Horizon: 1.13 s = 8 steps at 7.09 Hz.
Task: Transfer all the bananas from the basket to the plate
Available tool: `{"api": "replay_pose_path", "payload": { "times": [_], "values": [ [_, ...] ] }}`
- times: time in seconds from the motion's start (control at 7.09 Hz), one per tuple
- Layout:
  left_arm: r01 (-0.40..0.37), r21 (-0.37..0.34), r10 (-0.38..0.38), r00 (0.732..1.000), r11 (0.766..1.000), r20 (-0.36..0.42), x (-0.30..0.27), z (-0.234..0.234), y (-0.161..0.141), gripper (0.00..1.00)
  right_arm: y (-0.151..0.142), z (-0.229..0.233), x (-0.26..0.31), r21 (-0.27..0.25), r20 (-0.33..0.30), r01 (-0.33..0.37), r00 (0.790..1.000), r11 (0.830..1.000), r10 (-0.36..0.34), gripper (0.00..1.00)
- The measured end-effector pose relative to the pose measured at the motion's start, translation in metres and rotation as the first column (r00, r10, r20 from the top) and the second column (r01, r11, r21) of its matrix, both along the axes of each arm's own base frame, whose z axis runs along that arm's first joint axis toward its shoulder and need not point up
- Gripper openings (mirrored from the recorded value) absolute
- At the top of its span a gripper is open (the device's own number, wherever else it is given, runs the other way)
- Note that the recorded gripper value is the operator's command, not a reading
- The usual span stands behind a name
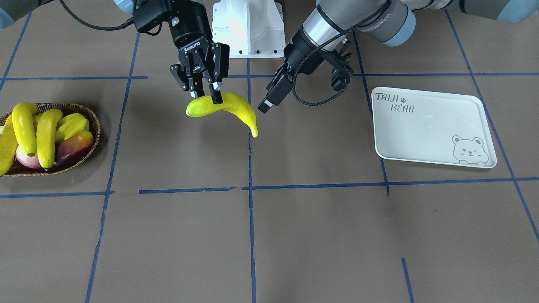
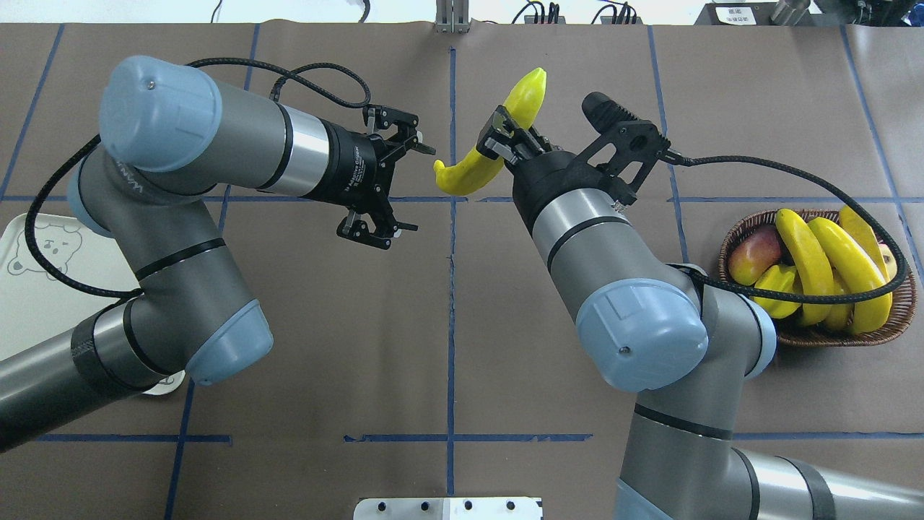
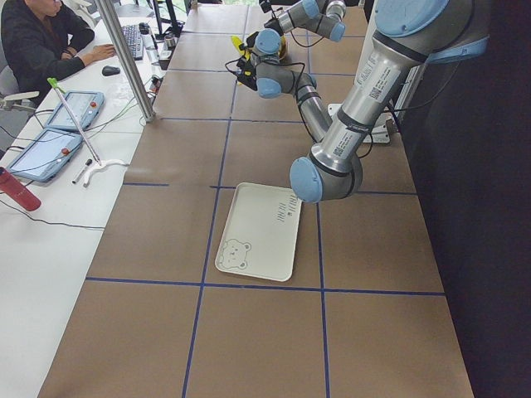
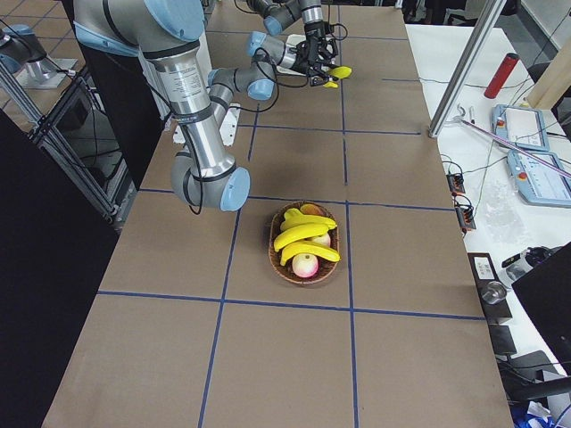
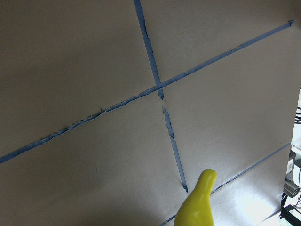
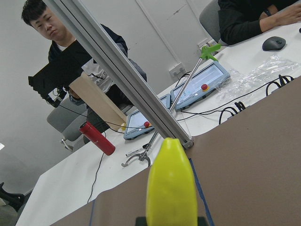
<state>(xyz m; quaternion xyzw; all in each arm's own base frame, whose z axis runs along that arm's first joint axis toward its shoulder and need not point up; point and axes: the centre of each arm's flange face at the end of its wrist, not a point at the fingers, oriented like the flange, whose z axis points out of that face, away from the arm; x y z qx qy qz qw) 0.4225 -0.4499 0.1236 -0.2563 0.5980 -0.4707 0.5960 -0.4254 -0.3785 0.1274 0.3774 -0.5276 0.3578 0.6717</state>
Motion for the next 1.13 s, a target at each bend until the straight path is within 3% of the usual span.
{"api": "replay_pose_path", "payload": {
  "times": [0.42, 0.56, 0.71, 0.85, 0.99, 1.13],
  "values": [
    [0.009, 0.004, -0.009, 1.000, 1.000, 0.000, 0.018, -0.006, 0.010, 1.00, 0.018, -0.016, -0.015, 0.020, 0.016, -0.010, 1.000, 1.000, 0.009, 0.00],
    [0.012, 0.008, -0.012, 1.000, 1.000, 0.000, 0.025, -0.008, 0.016, 0.92, 0.020, -0.019, -0.018, 0.022, 0.019, -0.012, 1.000, 1.000, 0.012, 0.00],
    [0.012, 0.009, -0.012, 1.000, 1.000, -0.001, 0.028, -0.009, 0.019, 0.45, 0.021, -0.020, -0.019, 0.024, 0.020, -0.014, 1.000, 1.000, 0.013, 0.00],
    [0.011, 0.010, -0.011, 1.000, 1.000, -0.001, 0.029, -0.010, 0.020, 0.07, 0.021, -0.020, -0.019, 0.024, 0.021, -0.014, 1.000, 1.000, 0.014, 0.00],
    [0.011, 0.013, -0.011, 1.000, 1.000, -0.001, 0.028, -0.010, 0.021, 0.00, 0.021, -0.020, -0.020, 0.024, 0.021, -0.014, 1.000, 1.000, 0.013, 0.03],
    [0.009, 0.017, -0.009, 1.000, 1.000, 0.001, 0.029, -0.010, 0.021, 0.00, 0.021, -0.020, -0.019, 0.025, 0.020, -0.015, 1.000, 1.000, 0.014, 0.30]
  ]
}}
